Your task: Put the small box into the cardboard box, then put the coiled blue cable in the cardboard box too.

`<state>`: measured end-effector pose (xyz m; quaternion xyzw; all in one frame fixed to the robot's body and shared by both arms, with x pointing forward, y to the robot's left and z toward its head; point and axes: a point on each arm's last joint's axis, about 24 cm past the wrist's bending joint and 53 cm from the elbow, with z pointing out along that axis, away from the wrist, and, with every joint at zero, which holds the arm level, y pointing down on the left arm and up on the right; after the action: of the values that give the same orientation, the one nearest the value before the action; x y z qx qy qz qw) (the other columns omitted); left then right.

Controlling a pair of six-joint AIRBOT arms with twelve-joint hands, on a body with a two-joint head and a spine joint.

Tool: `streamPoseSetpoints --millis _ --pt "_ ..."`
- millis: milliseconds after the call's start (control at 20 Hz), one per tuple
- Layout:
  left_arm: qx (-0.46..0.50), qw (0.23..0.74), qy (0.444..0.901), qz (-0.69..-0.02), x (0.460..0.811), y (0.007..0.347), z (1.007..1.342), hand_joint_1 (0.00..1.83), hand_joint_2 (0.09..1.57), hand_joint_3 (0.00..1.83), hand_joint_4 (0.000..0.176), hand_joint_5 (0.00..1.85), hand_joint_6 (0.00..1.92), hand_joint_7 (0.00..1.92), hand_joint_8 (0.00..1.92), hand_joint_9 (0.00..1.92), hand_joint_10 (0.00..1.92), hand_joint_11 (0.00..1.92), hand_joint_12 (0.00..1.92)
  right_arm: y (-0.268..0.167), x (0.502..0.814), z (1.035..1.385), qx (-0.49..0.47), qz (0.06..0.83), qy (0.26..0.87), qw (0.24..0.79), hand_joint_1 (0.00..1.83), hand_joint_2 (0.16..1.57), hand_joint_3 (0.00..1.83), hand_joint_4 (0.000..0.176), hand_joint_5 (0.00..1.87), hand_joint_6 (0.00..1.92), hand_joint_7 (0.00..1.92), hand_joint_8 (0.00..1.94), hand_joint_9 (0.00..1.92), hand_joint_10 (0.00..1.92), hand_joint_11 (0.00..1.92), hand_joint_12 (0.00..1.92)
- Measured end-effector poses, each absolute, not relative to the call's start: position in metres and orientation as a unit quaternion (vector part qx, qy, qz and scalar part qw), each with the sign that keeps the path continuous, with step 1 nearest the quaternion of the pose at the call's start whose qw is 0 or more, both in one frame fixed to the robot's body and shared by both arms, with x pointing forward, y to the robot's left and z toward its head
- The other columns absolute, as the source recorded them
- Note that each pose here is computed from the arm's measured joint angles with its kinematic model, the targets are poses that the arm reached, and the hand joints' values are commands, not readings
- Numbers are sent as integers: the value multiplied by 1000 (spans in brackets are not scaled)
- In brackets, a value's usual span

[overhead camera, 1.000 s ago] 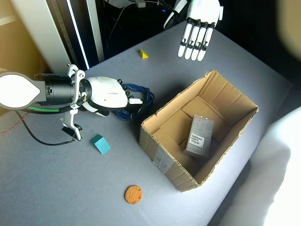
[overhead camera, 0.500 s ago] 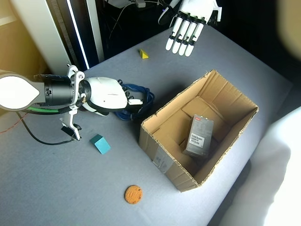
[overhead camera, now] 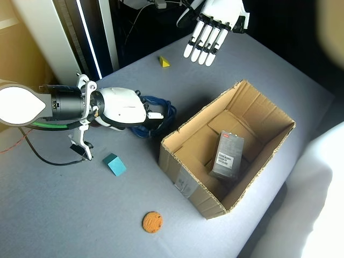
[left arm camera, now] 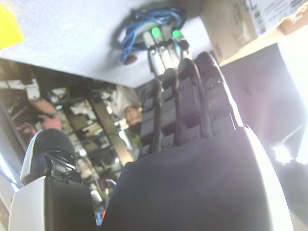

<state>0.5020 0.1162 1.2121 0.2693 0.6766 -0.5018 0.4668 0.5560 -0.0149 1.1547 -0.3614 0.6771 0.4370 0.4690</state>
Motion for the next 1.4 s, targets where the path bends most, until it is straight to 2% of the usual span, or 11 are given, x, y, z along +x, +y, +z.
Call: streamPoseSetpoints --millis 100,150,300,500,600,900,1200,1300,1350,1400 --pt "270 465 676 -503 501 116 1211 187 1118 1 0 227 5 234 4 221 4 0 489 -15 556 1155 -361 437 677 469 1389 1071 0 0 1013 904 1040 808 1042 1045 831 1162" --pt "269 466 676 -503 502 116 1212 172 1130 4 0 221 1 225 2 205 3 0 429 -15 556 1155 -362 438 676 469 1390 1068 0 0 1029 879 1042 807 1050 1034 851 1157" --pt "269 466 676 -504 501 116 1212 169 1153 5 0 215 5 214 3 200 2 0 419 -12 550 1158 -370 445 667 468 1391 1067 1 0 1017 880 1054 780 1057 1042 859 1165" --pt "270 464 674 -507 500 113 1212 193 1147 1 0 240 4 254 6 245 8 0 519 -7 526 1157 -409 462 644 452 1392 1057 0 0 1075 817 1072 740 1050 1023 857 1159" --pt "269 465 674 -507 501 114 1212 219 1144 0 0 257 8 249 9 230 5 0 497 -5 515 1161 -421 474 631 448 1392 1056 0 0 1076 815 1074 737 1053 1016 847 1150" --pt "268 466 673 -508 501 114 1213 214 1147 1 0 235 4 243 8 218 7 0 452 3 512 1192 -431 485 595 474 1387 1075 0 0 1008 942 1045 791 1015 1052 778 1171" --pt "269 466 672 -509 501 113 1214 171 1155 3 0 241 0 248 2 230 1 0 449 12 514 1232 -434 493 554 511 1391 1062 0 0 1047 873 1072 752 1043 1005 828 1122" --pt "269 466 672 -509 501 114 1214 200 1154 1 0 234 5 233 4 209 3 0 438 14 517 1247 -430 496 541 525 1382 1090 2 0 1010 939 999 860 961 1130 764 1185" --pt "269 466 672 -509 501 114 1214 209 1157 1 0 238 5 234 3 213 4 0 460 14 518 1252 -429 496 536 532 1386 1078 0 0 1038 897 1040 800 986 1082 787 1162" --pt "269 467 671 -509 501 113 1214 195 1160 0 0 233 4 230 3 209 2 0 434 15 518 1259 -432 493 527 541 1383 1087 3 0 987 960 1017 855 979 1102 767 1169"
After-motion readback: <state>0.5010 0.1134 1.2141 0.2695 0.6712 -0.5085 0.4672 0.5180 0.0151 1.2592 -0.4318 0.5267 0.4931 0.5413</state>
